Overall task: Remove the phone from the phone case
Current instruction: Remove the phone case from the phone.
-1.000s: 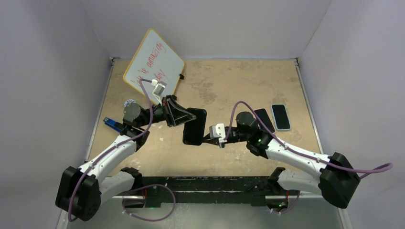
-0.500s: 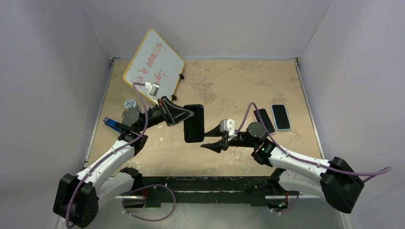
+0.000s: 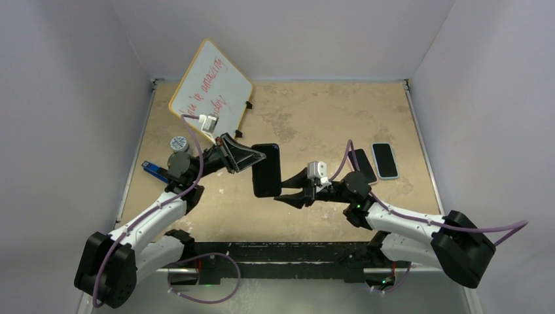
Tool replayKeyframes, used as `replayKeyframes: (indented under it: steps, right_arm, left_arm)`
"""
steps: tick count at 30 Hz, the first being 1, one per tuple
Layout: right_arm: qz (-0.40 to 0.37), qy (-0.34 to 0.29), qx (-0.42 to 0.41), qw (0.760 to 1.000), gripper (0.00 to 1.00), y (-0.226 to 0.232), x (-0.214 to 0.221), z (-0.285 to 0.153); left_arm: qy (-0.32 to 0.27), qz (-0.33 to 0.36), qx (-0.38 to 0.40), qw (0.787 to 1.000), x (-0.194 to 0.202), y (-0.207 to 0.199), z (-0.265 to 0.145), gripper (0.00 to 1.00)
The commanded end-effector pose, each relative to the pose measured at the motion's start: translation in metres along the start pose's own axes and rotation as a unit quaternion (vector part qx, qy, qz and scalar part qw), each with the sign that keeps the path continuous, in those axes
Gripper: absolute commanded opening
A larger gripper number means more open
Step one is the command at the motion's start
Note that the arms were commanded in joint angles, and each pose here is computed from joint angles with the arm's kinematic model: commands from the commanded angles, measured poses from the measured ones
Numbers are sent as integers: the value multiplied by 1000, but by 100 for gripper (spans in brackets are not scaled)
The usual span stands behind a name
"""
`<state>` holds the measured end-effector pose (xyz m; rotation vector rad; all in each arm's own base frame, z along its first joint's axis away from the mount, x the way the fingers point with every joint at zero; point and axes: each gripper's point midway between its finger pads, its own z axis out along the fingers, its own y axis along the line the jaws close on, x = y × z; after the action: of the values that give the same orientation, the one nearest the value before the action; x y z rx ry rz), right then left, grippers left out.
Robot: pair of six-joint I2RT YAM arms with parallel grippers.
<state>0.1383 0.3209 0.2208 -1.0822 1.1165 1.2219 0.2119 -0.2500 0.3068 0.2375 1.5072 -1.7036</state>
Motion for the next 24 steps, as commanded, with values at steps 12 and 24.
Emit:
replayKeyframes:
  steps: [12,24]
  right_arm:
    - [-56,-6,-68,996,26,19,-22,-1]
    - [-1,-73,-17,997,13,1,-48,2]
  left_arm:
    - [21,1,34,999,-11,-27,9,0]
    - [33,-4,65,997,-2,-37,3,0]
